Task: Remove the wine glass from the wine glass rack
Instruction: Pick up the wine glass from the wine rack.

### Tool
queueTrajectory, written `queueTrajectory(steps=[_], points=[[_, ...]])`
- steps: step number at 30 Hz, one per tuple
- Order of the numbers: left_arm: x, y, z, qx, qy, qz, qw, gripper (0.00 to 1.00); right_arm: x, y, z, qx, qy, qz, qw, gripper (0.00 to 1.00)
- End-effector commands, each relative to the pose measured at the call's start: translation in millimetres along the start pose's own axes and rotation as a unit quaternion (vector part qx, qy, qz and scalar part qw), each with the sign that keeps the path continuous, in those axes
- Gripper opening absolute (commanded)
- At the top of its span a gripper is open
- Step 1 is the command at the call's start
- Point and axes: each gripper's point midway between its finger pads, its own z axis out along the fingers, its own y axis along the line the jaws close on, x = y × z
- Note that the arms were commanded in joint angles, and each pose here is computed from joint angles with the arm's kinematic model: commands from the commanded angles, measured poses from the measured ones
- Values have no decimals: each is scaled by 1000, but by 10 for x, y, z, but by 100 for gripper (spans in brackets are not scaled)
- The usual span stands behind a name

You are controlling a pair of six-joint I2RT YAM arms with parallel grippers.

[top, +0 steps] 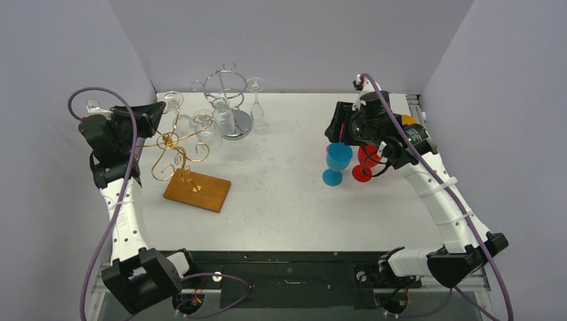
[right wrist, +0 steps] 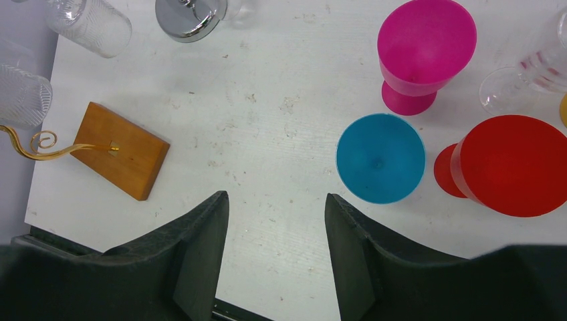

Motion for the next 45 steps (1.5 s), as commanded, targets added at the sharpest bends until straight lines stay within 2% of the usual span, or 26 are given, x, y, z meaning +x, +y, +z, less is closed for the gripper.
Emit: queueTrajectory(steps=[1, 7, 21, 36, 45], points=[[54, -410, -179, 52, -3, 47, 998, 0, -73, -7, -29, 4, -17, 2, 1000, 50], [61, -391, -261, 40, -10, 49, 998, 0, -63, -4, -32, 2, -18, 1, 1000, 51], [-255, -326, -504, 1, -82, 67, 994, 0, -53, 9, -37, 1, -16, -3, 1000, 51], [-590, -560, -302, 28, -109, 68, 991, 0, -69, 6, -29, 5, -16, -6, 1000, 51], [-741, -760, -96, 46, -99, 91, 990, 0, -99, 26, 6, 5, -14, -5, 1000, 51]])
